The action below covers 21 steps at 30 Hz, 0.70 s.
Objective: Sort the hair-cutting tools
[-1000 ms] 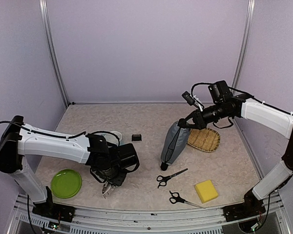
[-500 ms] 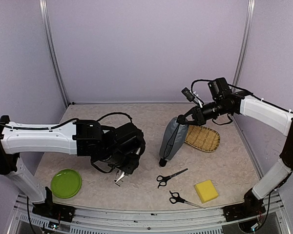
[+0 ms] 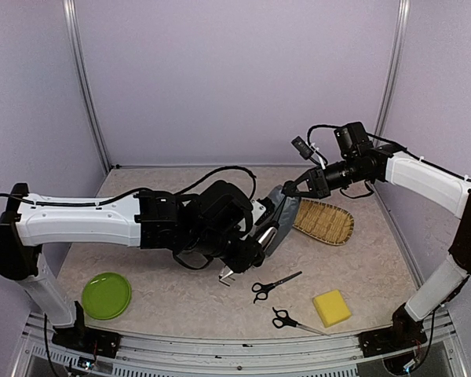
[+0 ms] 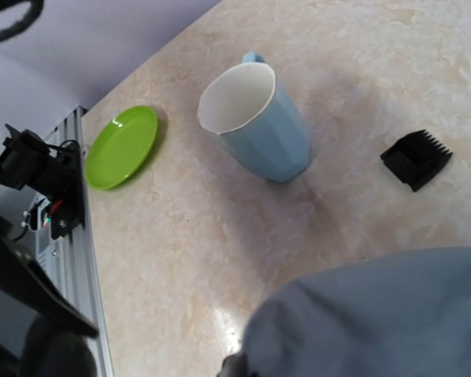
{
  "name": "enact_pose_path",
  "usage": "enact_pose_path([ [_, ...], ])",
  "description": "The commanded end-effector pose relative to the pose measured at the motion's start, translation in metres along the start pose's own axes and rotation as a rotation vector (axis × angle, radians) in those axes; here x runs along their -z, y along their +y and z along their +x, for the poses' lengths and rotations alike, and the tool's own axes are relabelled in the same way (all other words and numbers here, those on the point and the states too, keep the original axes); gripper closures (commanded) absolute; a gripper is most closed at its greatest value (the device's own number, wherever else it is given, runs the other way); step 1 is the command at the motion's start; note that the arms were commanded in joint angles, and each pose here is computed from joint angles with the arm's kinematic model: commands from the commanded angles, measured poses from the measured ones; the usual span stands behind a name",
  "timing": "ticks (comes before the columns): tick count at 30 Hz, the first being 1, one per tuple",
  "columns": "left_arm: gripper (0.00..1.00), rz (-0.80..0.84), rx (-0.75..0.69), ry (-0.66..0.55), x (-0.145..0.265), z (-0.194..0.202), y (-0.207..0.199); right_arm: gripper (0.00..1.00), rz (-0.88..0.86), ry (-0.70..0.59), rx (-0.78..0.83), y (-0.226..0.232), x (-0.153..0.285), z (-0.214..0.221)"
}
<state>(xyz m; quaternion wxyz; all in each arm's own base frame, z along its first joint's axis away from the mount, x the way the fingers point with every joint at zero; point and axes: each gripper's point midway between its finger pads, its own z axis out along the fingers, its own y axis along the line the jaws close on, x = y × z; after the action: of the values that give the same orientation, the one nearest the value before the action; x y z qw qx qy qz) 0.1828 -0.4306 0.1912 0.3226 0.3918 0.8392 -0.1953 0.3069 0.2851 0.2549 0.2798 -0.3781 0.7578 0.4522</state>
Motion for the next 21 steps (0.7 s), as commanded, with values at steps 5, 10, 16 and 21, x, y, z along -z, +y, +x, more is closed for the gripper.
enact_pose_path([
  [5,1.00,0.089,-0.021,-0.136,-0.013,-0.041,-0.001,1.00,-0.040,-0.026,0.014,0.010,0.005,-0.009],
  [10,1.00,0.079,0.024,-0.112,-0.030,-0.041,0.014,1.00,-0.076,-0.037,0.023,0.021,0.008,-0.009],
  [16,1.00,0.042,0.065,-0.089,-0.049,-0.038,0.033,1.00,-0.106,-0.036,0.015,0.027,0.009,-0.004],
  [21,1.00,0.021,0.074,-0.108,-0.059,-0.045,0.040,1.00,-0.126,-0.020,-0.007,0.027,0.005,0.004],
])
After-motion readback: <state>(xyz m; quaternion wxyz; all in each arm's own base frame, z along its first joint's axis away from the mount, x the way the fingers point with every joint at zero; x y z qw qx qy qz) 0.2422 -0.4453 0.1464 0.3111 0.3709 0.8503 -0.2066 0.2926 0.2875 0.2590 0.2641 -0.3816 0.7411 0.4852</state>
